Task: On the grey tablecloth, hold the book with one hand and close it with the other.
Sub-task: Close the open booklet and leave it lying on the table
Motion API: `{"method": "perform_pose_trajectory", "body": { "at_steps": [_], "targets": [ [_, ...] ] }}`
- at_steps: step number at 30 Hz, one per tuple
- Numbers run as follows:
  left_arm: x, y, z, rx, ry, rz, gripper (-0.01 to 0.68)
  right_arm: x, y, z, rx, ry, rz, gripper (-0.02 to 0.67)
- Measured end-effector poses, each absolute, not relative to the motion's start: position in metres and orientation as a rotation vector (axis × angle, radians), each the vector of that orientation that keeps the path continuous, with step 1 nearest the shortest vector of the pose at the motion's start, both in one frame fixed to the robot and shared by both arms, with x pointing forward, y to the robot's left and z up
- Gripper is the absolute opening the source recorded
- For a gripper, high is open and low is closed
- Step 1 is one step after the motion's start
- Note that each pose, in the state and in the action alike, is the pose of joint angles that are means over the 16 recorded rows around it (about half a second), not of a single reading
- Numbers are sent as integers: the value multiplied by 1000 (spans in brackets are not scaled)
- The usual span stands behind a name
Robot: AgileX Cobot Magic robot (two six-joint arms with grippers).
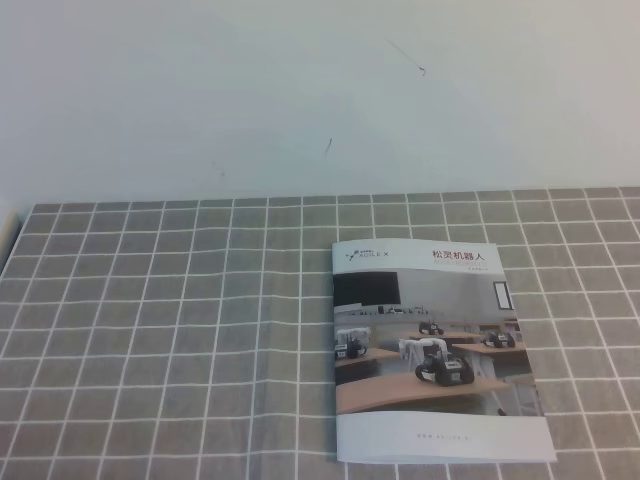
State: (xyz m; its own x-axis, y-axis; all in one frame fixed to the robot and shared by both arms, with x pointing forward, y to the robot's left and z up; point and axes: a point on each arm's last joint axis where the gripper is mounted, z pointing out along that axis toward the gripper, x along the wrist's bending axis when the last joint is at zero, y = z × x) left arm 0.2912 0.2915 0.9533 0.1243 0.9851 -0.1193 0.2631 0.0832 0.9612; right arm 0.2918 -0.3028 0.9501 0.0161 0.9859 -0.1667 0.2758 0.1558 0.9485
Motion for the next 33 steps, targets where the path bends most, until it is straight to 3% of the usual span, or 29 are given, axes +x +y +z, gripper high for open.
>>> {"method": "perform_pose_trajectory", "body": {
  "at_steps": [33],
  "targets": [
    [291,292,953,1378,1336,895,-4,292,-302,950,1320,1439,947,-3]
  ]
}}
